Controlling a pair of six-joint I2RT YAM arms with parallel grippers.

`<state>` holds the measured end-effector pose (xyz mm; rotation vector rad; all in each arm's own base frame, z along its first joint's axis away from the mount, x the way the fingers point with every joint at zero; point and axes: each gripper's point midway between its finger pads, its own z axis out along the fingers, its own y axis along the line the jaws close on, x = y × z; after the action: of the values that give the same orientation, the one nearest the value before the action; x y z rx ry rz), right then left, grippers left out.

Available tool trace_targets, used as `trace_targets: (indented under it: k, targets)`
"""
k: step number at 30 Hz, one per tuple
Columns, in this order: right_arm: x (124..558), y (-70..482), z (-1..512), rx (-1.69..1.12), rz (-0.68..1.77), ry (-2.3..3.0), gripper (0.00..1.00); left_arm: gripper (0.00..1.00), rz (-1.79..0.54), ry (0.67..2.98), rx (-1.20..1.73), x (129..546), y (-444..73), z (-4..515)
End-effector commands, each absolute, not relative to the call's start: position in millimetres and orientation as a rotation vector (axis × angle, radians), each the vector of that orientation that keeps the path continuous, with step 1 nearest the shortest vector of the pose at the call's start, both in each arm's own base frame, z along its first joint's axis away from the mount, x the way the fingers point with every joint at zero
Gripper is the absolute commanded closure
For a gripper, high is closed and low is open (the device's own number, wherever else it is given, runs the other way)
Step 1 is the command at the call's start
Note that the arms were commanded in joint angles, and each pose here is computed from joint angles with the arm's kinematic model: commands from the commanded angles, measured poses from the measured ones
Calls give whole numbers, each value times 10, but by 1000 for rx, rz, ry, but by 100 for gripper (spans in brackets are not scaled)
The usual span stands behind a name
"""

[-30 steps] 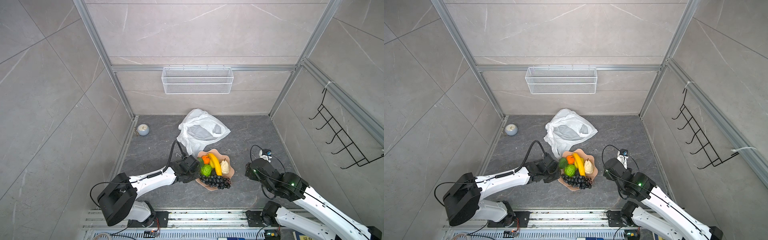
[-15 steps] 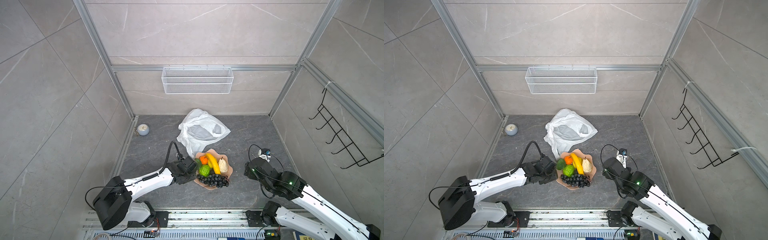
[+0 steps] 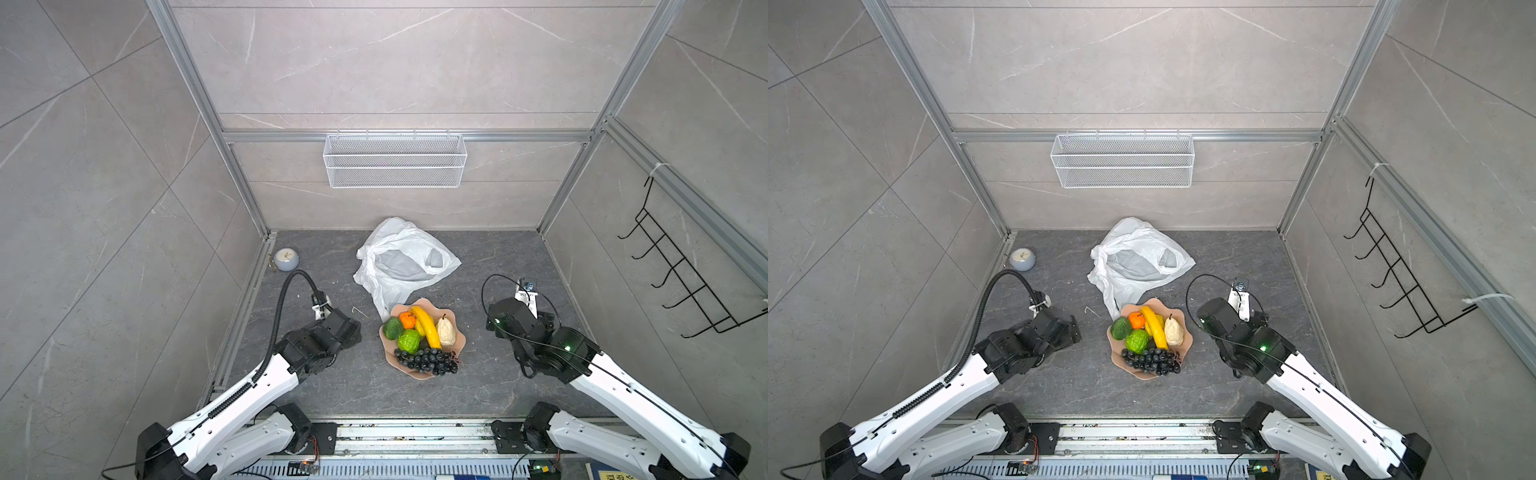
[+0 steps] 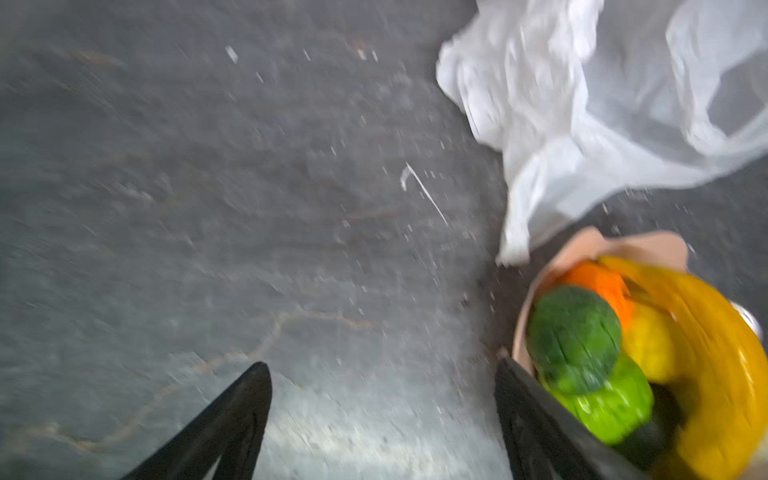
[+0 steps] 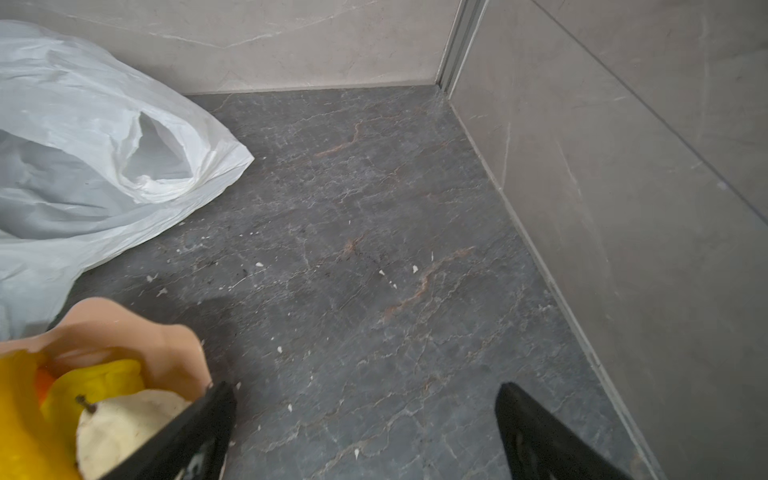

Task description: Take the fake fruits out of the plastic bag

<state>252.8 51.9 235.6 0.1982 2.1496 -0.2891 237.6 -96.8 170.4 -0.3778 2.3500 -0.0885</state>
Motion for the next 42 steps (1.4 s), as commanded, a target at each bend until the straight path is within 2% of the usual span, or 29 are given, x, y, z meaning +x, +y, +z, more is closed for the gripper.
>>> trace_targets:
  k: [1, 7, 14, 21, 24, 34, 42]
  targets:
    - [2817, 509, 2493, 185, -333, 2062, 0, 9, 231, 2187, -307, 2675, -493, 1964]
    - [3219, 332, 2062, 215, -298, 2096, 0, 7, 473, 2078, -273, 3095, -94, 1847]
    - [3483, 8, 1424, 241, -418, 2116, 0, 3, 568, 2029, -203, 3409, 163, 1444]
    - [3672, 10, 1321, 216, -357, 1984, 0, 1, 535, 1923, -57, 3599, 152, 1183]
    - [3739, 45, 1227, 176, -344, 1963, 0, 1, 411, 1871, -5, 3666, 34, 1203]
    - [3811, 133, 1063, 73, -219, 1902, 0, 0, 159, 1944, -120, 3814, 280, 875]
    - [3835, 131, 936, 59, -150, 1909, 0, 0, 144, 1942, -129, 3834, 318, 878]
